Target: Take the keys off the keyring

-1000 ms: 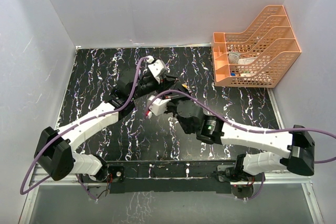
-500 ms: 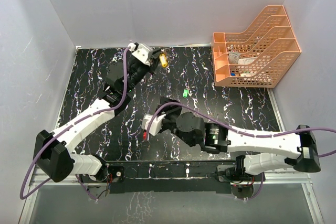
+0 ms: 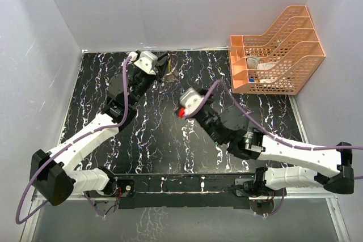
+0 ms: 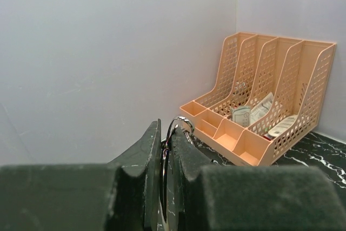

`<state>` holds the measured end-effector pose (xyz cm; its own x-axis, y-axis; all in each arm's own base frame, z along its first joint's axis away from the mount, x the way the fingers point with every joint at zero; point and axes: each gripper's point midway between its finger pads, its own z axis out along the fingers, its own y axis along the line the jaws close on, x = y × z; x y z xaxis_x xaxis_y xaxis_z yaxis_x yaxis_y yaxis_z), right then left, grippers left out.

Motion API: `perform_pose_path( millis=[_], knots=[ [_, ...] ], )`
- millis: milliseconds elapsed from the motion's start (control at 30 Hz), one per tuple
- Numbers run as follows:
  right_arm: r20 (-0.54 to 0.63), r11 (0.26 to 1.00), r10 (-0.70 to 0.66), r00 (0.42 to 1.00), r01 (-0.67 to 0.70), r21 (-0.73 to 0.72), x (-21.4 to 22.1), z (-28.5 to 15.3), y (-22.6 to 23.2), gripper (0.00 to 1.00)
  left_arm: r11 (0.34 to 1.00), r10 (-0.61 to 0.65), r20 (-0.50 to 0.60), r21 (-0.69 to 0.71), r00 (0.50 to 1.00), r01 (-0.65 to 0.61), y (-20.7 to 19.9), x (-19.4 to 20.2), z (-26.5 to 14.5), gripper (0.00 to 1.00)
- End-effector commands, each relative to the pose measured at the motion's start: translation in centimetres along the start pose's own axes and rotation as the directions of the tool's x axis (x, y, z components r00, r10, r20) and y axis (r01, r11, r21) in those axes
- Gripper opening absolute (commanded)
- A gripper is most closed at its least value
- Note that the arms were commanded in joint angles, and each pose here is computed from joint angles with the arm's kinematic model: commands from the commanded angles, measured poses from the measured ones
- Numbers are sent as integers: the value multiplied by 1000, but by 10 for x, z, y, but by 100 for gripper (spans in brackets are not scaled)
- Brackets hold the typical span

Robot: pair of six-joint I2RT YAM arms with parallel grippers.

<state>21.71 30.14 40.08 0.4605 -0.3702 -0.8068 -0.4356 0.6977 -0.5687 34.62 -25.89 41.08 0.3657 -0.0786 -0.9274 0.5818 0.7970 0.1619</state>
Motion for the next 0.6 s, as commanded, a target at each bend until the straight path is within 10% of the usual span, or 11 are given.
perform_pose_path(
  millis=[0, 567],
  knots=[
    [170, 934, 311, 935, -334, 127, -25, -3, -63, 49, 1000, -4, 143, -10, 990, 6, 4, -52, -16, 0],
    [467, 829, 480, 743, -558, 37, -41, 30, -68, 61, 999, -40, 232, 13, 972, 37, 1, -83, -46, 0]
  ],
)
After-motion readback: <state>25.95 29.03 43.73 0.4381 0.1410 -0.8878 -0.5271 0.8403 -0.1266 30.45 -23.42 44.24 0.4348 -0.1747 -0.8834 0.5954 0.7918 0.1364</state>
